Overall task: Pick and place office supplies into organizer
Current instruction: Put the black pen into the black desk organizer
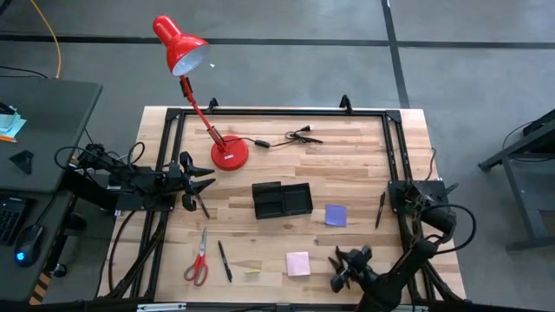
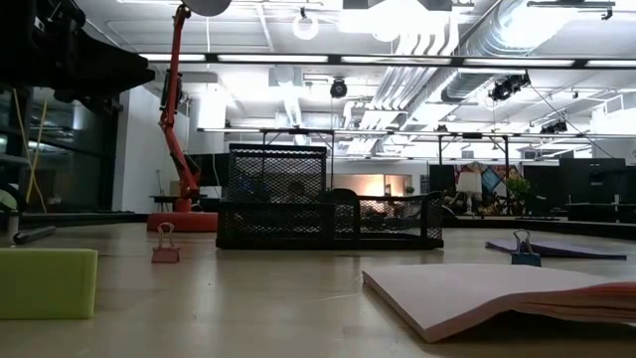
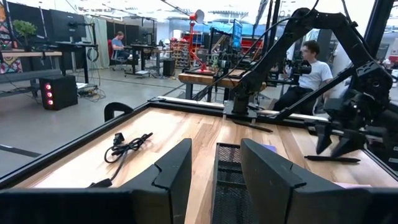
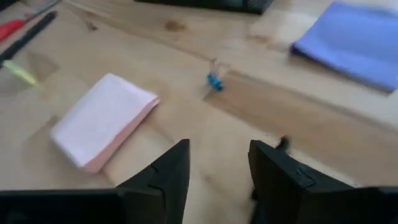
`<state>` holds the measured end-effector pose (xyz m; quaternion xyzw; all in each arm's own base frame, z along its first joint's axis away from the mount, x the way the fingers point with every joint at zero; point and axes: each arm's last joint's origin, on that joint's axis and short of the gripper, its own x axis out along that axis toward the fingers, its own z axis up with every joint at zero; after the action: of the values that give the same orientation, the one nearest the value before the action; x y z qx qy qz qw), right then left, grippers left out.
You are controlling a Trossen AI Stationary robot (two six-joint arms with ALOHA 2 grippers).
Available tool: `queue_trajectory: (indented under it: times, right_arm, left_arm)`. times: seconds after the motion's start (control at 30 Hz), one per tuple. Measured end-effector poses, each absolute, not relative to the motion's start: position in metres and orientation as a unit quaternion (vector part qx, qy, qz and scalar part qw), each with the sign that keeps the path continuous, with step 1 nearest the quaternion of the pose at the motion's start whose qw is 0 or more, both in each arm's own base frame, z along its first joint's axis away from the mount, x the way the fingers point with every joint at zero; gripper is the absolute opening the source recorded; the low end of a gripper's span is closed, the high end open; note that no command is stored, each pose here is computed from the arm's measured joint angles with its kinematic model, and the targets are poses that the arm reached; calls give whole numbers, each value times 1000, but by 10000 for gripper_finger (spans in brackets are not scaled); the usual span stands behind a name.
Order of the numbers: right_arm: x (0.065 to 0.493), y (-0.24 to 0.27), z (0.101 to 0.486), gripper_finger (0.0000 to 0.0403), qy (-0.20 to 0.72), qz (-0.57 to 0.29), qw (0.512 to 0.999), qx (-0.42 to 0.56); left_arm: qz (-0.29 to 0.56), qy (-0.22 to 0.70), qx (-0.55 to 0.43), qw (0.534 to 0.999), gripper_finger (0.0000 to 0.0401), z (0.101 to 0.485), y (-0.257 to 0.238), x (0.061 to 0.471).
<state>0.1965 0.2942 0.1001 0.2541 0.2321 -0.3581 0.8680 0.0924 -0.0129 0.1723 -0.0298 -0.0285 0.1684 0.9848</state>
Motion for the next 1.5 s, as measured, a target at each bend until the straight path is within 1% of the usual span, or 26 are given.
queue_trajectory:
  times: [0.17, 0.27, 0.4, 0.53, 0.6, 0.83, 0.93, 1.17, 1.3, 1.5]
  right_arm:
    - [197, 295, 92, 144, 245, -359, 866, 248]
    - [196, 293, 93, 136, 228, -360, 875, 232]
    - [195, 292, 99, 136, 217, -355, 882, 219]
    - [188, 289, 97, 139, 271, -389, 852, 221]
    - [187, 288, 97, 140, 281, -396, 846, 222]
    - [191, 290, 103, 142, 288, -403, 842, 214]
    - [193, 289, 93, 142, 305, -411, 834, 205]
    - [194, 290, 84, 141, 292, -407, 844, 190]
    - [194, 290, 82, 122, 305, -413, 838, 186]
    - [194, 289, 81, 59, 308, -412, 839, 178]
  left_arm:
    - [168, -28, -30, 985, 127, 172, -13, 92]
    - [169, -28, -30, 985, 127, 172, -13, 92]
    - [169, -28, -30, 985, 127, 172, -13, 92]
    - [169, -28, -30, 985, 127, 172, -13, 92]
    - [168, -28, -30, 985, 127, 172, -13, 92]
    - [168, -28, -30, 985, 127, 172, -13, 92]
    - [169, -28, -30, 985, 127, 172, -13, 92]
    - [168, -28, -30, 985, 127, 172, -13, 92]
    - [169, -28, -30, 985, 127, 172, -13, 92]
    - [168, -28, -30, 985, 127, 172, -13, 92]
